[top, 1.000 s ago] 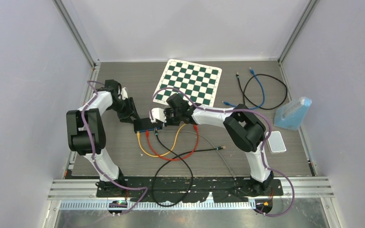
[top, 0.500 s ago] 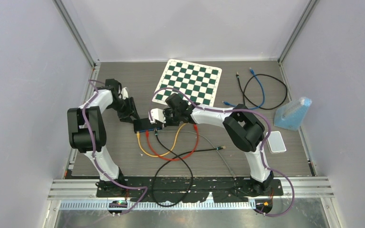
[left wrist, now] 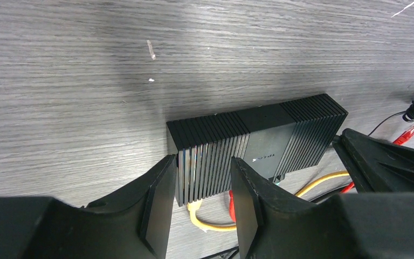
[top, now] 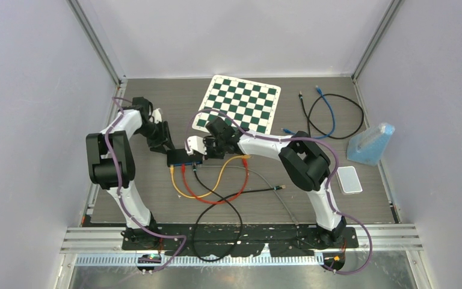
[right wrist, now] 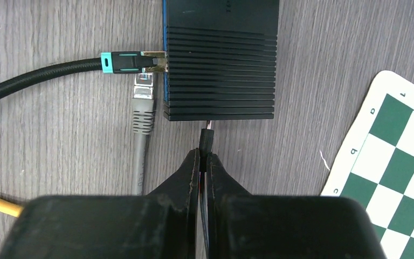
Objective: Insert the plug into the switch port
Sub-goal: Move the switch port to the center of the board.
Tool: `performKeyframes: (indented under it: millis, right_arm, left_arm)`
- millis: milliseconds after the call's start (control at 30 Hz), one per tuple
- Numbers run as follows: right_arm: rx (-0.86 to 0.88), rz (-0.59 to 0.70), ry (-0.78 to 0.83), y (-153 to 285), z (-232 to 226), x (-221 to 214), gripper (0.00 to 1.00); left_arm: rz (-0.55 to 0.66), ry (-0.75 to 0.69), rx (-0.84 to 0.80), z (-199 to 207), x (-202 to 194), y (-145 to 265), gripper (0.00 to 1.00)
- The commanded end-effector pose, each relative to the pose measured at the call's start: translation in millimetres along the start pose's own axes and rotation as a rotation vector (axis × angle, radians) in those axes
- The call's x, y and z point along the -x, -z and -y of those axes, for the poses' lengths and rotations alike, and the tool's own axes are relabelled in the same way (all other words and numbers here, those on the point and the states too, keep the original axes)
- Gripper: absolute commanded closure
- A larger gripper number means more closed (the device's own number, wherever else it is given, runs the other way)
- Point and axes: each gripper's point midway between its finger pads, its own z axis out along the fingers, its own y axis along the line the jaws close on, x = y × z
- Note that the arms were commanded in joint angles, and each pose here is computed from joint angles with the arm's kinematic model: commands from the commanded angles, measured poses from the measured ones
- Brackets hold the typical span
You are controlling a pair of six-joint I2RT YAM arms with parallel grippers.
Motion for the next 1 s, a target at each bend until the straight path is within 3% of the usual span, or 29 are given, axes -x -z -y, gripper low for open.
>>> performKeyframes:
  millis: [0, 467, 967]
  right_arm:
    - [-0.021, 0.094, 0.038, -4, 9, 42, 0.95]
    - [-0.016, 0.093, -0.005, -14, 11, 58, 0.95]
    - [-0.026, 0.049, -0.022, -29, 13, 66, 0.95]
  left_arm:
    - [-0.015, -0.014, -0.034, 8, -1, 6, 0.57]
    - [-0.004, -0.101, -0.044, 9, 10, 8, 0.56]
    - [-0.087, -0.065, -0.122, 18, -9, -1, 0.57]
